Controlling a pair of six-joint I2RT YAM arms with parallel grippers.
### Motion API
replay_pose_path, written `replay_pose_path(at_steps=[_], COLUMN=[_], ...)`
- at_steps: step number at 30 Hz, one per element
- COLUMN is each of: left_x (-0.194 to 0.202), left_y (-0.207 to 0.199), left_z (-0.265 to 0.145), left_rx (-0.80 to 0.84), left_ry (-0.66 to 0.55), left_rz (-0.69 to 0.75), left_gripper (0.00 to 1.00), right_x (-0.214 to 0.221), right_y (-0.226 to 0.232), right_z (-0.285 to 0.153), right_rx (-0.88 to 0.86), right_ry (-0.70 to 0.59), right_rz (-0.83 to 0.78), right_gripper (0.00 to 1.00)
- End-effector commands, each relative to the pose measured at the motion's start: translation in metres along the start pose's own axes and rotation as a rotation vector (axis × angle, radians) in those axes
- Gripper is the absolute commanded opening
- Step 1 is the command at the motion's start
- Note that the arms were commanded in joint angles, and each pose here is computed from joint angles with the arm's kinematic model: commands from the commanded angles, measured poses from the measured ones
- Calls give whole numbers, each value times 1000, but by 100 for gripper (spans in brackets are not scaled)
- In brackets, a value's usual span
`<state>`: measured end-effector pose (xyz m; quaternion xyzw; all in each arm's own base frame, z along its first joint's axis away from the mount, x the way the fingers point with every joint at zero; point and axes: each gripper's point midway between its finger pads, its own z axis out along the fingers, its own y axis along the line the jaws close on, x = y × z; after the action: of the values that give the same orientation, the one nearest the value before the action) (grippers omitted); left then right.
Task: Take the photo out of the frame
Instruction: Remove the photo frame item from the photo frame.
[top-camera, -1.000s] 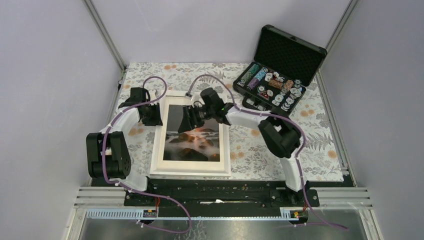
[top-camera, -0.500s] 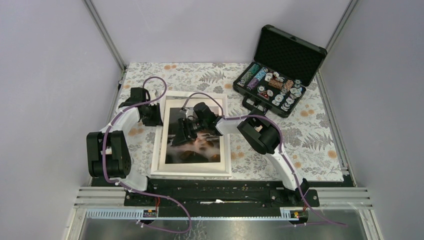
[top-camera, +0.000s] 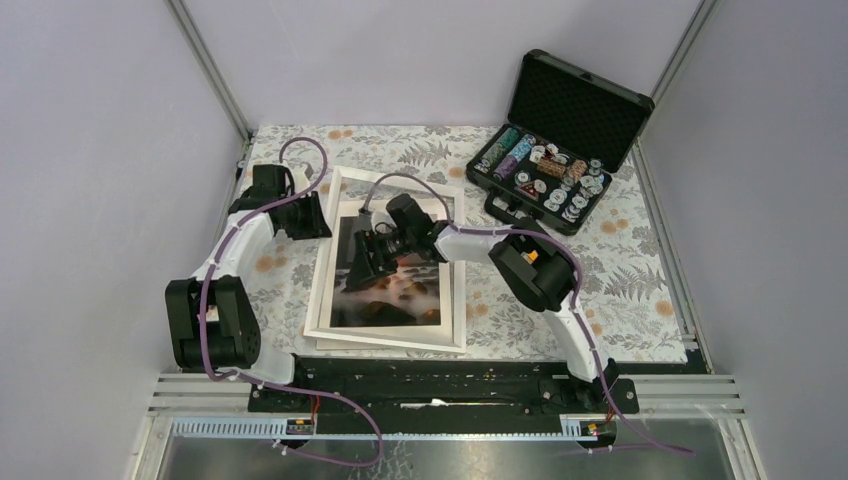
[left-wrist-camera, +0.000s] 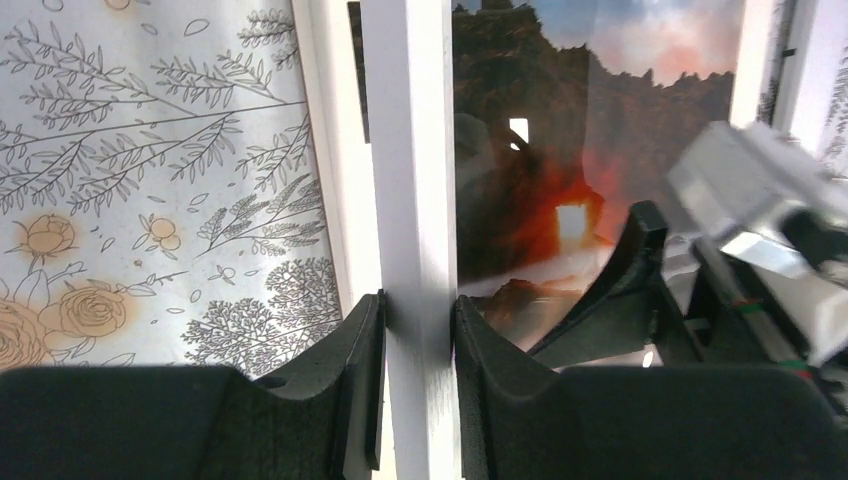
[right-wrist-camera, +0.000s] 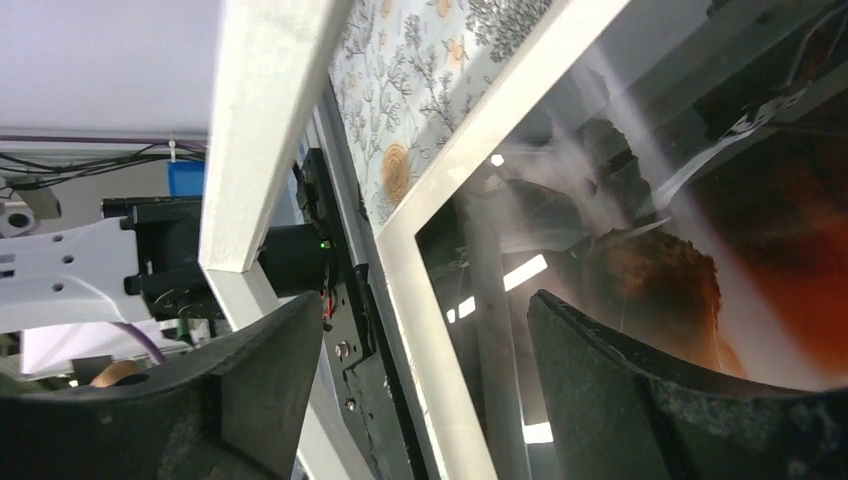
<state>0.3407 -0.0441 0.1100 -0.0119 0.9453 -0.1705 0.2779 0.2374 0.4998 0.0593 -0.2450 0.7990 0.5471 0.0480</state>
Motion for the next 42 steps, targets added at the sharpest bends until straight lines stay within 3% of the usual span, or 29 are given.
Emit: replay_pose_path(at_steps=[1, 5, 10, 15, 24, 31, 42], left_x=[-39, -40, -44, -39, -36, -27, 0], left_y=[-22, -22, -23, -23, -22, -17, 25], left_z=[-19, -15, -13, -9, -8, 0, 26], left_rx=[72, 84, 89, 97, 93, 85, 17], left_ry=[-126, -131, -146, -129, -125, -105, -46], left_rz=[-1, -43, -70, -84, -83, -77, -109], left_gripper=[0, 0, 0, 0, 0, 0, 0], right_x=[-35, -43, -32, -5, 26, 26, 3], right_y=[36, 13, -47, -100, -138, -146, -150], right_z=[-59, -122, -204, -250, -234, -219, -207], right_rx=[40, 188, 521, 749, 782, 735, 695], right_ry=[-79, -138, -230, -263, -171, -141, -119], right_rz=[-137, -138, -63, 8, 116, 158, 123], right_gripper=[82, 80, 73, 68, 66, 62, 31])
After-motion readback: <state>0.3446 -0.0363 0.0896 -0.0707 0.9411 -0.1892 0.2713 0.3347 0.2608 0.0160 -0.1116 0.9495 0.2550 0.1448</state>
